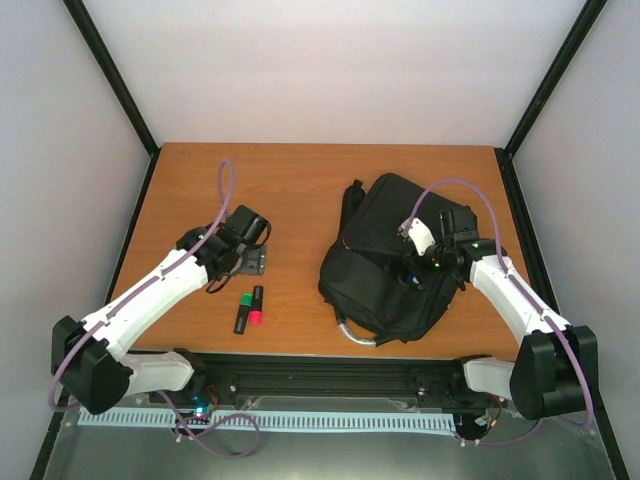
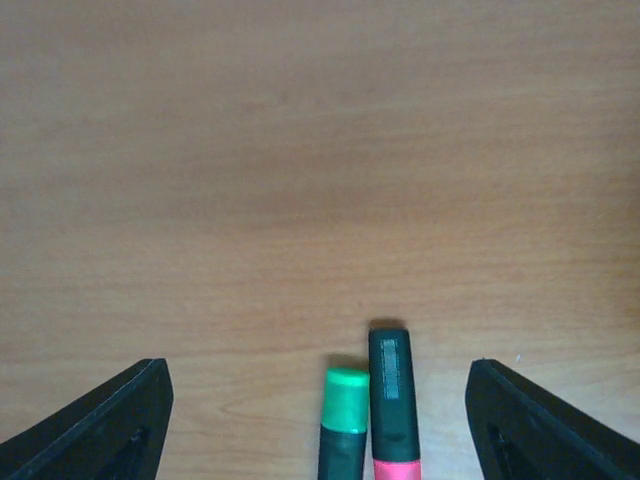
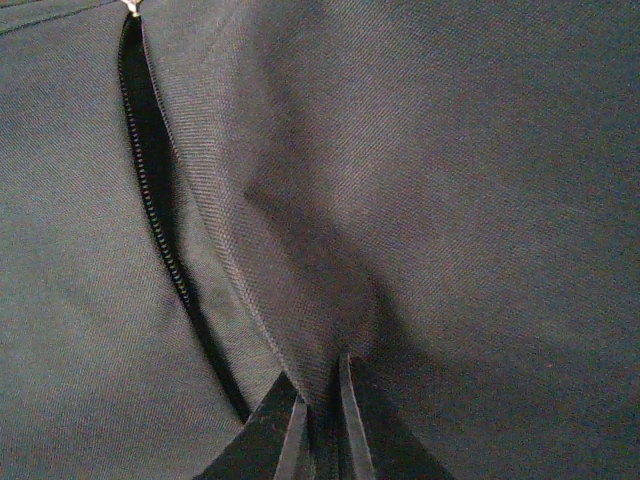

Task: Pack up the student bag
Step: Pick up the stationery from the center of the board.

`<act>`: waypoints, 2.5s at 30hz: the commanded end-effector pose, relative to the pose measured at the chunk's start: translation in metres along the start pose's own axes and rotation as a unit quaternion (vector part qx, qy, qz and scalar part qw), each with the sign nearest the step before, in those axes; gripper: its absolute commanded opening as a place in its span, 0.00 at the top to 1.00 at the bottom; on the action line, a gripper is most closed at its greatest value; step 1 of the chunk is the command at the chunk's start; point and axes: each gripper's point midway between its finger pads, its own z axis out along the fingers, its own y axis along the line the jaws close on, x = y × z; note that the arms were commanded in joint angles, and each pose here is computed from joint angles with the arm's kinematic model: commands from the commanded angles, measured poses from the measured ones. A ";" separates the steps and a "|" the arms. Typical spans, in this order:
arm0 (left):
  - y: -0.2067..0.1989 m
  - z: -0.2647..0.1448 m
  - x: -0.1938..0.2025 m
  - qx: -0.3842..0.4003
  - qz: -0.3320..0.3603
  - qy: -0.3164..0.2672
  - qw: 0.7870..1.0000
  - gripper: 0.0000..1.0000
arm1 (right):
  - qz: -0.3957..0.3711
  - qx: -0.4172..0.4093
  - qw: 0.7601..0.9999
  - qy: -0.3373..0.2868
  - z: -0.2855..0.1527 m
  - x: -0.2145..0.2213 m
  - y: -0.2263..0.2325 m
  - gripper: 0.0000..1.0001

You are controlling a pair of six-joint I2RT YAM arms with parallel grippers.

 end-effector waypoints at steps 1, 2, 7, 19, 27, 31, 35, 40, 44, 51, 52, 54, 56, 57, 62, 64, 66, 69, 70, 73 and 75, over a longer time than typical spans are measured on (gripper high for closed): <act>-0.027 0.020 0.028 0.098 -0.010 0.090 0.991 0.16 | -0.009 -0.024 0.999 -0.021 -0.008 -0.012 0.011 0.93; -0.032 0.024 0.035 0.107 -0.007 0.107 0.989 0.15 | -0.009 -0.024 0.999 -0.021 -0.008 -0.012 0.011 0.93; -0.044 0.036 0.051 0.126 -0.016 0.140 0.982 0.22 | -0.009 -0.025 0.999 -0.021 -0.008 -0.012 0.011 0.92; -0.037 0.068 0.093 0.077 -0.029 0.202 0.976 0.43 | -0.009 -0.027 0.999 -0.017 -0.006 -0.010 0.011 0.91; -0.051 0.072 0.102 0.108 -0.035 0.220 0.969 0.58 | -0.006 -0.026 1.000 -0.014 -0.005 -0.009 0.010 0.91; -0.052 0.075 0.107 0.102 -0.031 0.231 0.967 0.59 | -0.007 -0.025 1.000 -0.014 -0.005 -0.009 0.010 0.91; -0.052 0.078 0.110 0.095 -0.040 0.239 0.966 0.58 | -0.006 -0.025 1.000 -0.014 -0.005 -0.009 0.010 0.91; -0.053 0.083 0.116 0.086 -0.035 0.248 0.964 0.57 | -0.006 -0.027 1.000 -0.013 -0.004 -0.009 0.010 0.91; -0.055 0.087 0.120 0.079 -0.027 0.254 0.963 0.56 | -0.006 -0.028 1.000 -0.013 -0.004 -0.008 0.011 0.91; -0.066 0.092 0.124 0.079 -0.007 0.260 0.962 0.55 | -0.005 -0.029 1.000 -0.011 -0.004 -0.008 0.011 0.91; -0.069 0.092 0.124 0.080 -0.002 0.259 0.963 0.56 | -0.006 -0.029 0.999 -0.012 -0.004 -0.008 0.011 0.91; -0.078 0.092 0.124 0.085 0.009 0.257 0.963 0.56 | -0.005 -0.030 0.999 -0.010 -0.003 -0.008 0.011 0.91; -0.087 0.091 0.123 0.091 0.022 0.254 0.963 0.57 | -0.005 -0.030 0.999 -0.010 -0.003 -0.008 0.011 0.91; -0.093 0.090 0.123 0.096 0.029 0.253 0.962 0.59 | -0.005 -0.030 0.999 -0.010 -0.003 -0.008 0.011 0.91; -0.124 0.080 0.123 0.131 0.077 0.242 0.958 0.67 | -0.005 -0.030 1.000 -0.008 -0.002 -0.007 0.010 0.91; -0.137 0.073 0.124 0.154 0.105 0.233 0.954 0.72 | -0.005 -0.030 1.000 -0.008 -0.002 -0.007 0.010 0.91; -0.144 0.069 0.126 0.171 0.118 0.234 0.950 0.75 | -0.005 -0.031 0.999 -0.008 -0.002 -0.007 0.010 0.91; -0.143 0.067 0.129 0.177 0.124 0.234 0.948 0.64 | -0.005 -0.032 0.999 -0.007 -0.002 -0.007 0.011 0.91; -0.141 0.066 0.129 0.175 0.124 0.232 0.949 0.57 | -0.004 -0.032 0.999 -0.007 -0.002 -0.006 0.011 0.91; -0.137 0.057 0.132 0.179 0.122 0.230 0.949 0.49 | -0.004 -0.033 0.999 -0.006 -0.002 -0.006 0.011 0.91; -0.132 0.053 0.134 0.178 0.116 0.231 0.950 0.46 | -0.005 -0.033 0.999 -0.007 -0.002 -0.007 0.011 0.91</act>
